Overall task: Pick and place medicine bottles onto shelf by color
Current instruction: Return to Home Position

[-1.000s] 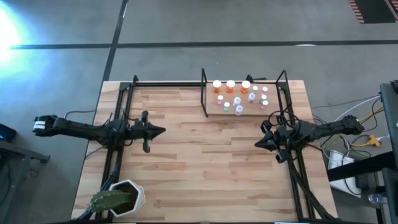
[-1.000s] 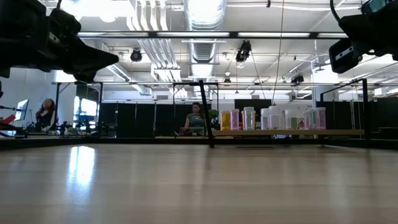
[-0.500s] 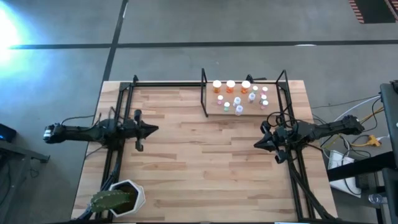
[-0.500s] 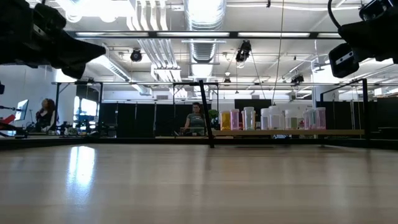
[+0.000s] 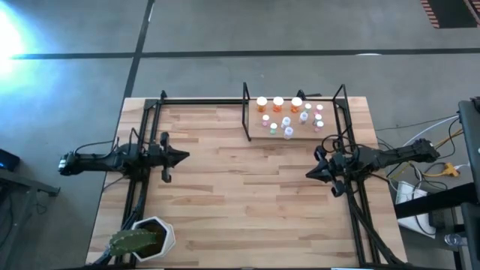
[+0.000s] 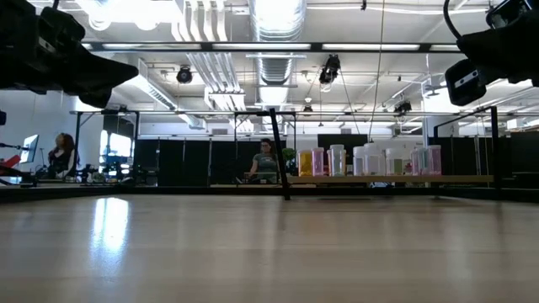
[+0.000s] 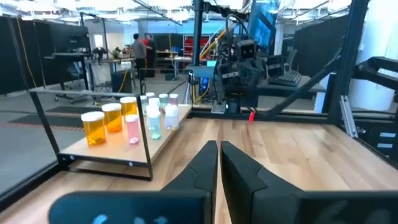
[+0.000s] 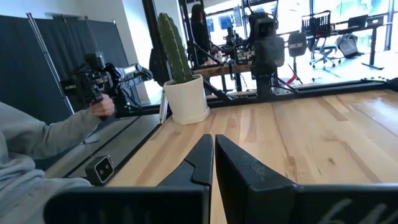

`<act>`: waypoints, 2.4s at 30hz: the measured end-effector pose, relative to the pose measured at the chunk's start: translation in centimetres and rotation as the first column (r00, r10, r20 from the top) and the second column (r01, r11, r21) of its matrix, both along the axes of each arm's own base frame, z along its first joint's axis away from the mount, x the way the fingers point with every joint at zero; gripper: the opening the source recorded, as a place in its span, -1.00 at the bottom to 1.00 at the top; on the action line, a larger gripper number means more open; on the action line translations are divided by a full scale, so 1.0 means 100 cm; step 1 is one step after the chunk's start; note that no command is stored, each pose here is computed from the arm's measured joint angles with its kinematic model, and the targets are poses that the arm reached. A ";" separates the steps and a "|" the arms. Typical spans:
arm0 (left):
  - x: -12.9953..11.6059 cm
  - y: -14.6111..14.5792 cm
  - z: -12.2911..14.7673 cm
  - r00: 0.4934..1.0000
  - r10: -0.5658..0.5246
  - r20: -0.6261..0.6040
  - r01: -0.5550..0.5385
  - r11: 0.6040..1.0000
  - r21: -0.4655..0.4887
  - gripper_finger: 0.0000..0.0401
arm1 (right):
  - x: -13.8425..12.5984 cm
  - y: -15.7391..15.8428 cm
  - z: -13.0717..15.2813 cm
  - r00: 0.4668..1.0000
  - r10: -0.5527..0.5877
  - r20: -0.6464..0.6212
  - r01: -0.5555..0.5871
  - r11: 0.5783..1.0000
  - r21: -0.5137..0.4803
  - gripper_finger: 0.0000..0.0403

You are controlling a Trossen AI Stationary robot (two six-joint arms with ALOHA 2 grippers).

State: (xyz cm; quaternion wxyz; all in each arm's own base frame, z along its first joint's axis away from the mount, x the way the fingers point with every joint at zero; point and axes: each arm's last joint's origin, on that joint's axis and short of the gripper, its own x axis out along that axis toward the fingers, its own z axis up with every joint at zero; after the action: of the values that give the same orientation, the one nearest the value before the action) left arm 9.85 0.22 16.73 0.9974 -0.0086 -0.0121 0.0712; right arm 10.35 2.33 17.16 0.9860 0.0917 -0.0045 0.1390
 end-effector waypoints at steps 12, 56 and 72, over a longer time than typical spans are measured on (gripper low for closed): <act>0.005 0.000 -0.007 0.997 0.000 -0.083 0.000 1.000 0.002 -0.98 | 0.000 -0.003 -0.002 0.997 -0.074 0.000 0.074 0.995 -0.071 -0.96; 0.005 -0.002 -0.004 0.995 -0.077 -0.056 0.077 0.997 -0.004 -0.98 | -0.004 -0.015 -0.006 0.990 -0.137 -0.012 0.134 0.980 -0.149 -0.96; 0.009 -0.002 -0.007 0.992 -0.080 -0.096 0.080 0.997 -0.008 -0.98 | -0.003 -0.015 -0.007 0.990 -0.137 -0.020 0.133 0.982 -0.137 -0.96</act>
State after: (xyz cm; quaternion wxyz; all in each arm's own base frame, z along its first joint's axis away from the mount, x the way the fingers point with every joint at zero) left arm 10.71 0.01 16.06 0.9988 -0.0075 0.0367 0.0314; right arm 10.01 0.87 16.48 0.9971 0.0260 0.0130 0.0706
